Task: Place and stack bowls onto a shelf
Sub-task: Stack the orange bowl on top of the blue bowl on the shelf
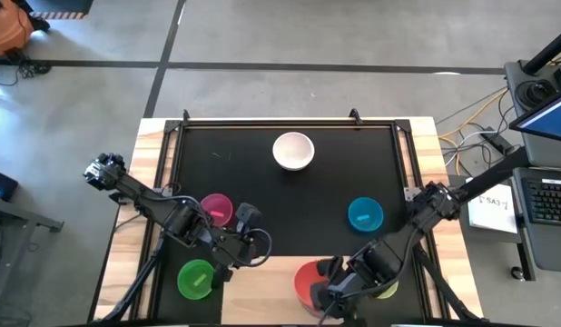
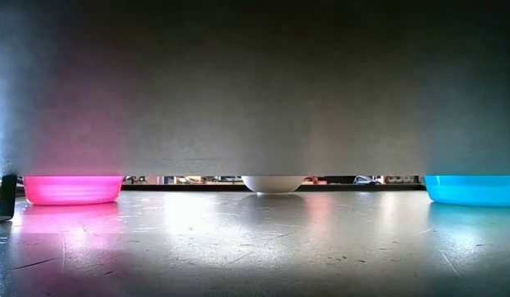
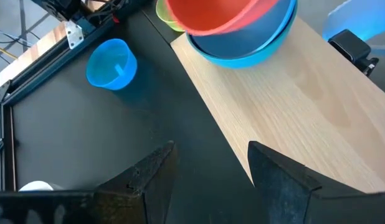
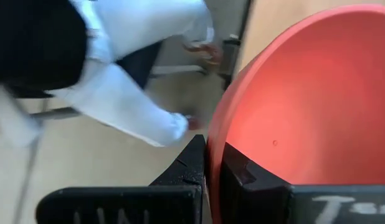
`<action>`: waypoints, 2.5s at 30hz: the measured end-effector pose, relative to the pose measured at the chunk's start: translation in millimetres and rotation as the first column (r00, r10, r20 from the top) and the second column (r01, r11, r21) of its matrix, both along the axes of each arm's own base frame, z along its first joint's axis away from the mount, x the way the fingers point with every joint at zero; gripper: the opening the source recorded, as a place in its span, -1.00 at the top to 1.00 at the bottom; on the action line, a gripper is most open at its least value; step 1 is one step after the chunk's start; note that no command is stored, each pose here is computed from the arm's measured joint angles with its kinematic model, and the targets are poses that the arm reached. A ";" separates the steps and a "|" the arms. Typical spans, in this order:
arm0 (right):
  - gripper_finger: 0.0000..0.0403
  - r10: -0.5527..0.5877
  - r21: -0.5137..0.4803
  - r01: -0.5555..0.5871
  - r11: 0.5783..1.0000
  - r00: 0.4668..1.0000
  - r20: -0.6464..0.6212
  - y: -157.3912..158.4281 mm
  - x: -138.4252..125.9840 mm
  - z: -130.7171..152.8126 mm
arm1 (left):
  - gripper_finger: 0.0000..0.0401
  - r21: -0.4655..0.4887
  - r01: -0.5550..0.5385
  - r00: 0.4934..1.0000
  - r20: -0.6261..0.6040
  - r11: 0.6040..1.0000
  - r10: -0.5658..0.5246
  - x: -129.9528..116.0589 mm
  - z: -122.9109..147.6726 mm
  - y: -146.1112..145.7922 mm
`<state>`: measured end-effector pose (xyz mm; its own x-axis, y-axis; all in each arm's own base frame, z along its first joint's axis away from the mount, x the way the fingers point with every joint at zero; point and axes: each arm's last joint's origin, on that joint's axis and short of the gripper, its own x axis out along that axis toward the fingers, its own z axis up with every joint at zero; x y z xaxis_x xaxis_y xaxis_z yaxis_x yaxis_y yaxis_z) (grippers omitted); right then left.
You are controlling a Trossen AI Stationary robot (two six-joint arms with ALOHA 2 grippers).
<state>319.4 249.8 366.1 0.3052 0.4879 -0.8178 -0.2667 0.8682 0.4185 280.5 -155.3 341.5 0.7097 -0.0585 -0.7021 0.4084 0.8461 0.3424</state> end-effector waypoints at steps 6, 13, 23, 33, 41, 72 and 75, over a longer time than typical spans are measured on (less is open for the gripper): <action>0.96 -0.005 -0.135 0.005 0.991 1.000 0.000 -0.2 -7.1 -8.1 | 0.09 0.003 0.000 1.000 -0.006 1.000 0.000 -0.4 -0.5 0.2; 0.96 0.003 -0.151 -0.005 0.989 1.000 -0.018 1.4 -6.4 -17.9 | 0.09 0.006 0.000 1.000 -0.010 1.000 0.000 -0.7 -0.8 0.4; 0.96 0.005 -0.138 -0.006 0.990 1.000 -0.004 4.7 -3.1 -25.3 | 0.09 0.006 0.000 1.000 -0.010 1.000 0.000 -0.7 -0.8 0.4; 0.78 -0.078 -0.080 0.073 0.994 0.995 -0.054 3.4 -0.7 -25.0 | 0.09 0.006 0.000 1.000 -0.010 1.000 0.000 -0.7 -0.8 0.4; 0.44 -0.083 -0.063 0.080 0.995 0.996 -0.043 2.7 -1.1 -17.6 | 0.09 0.000 -0.006 1.000 -0.010 1.000 0.006 -0.7 -0.8 0.4; 0.96 -0.230 -0.203 0.246 0.948 0.968 0.098 26.3 -24.5 -10.5 | 0.09 0.004 -0.026 0.998 -0.050 1.000 0.026 -3.5 -3.7 2.0; 0.96 -0.215 -0.197 0.237 0.951 0.969 0.124 35.2 -29.9 -11.7 | 0.09 0.004 -0.026 0.998 -0.050 1.000 0.026 -3.5 -3.7 2.0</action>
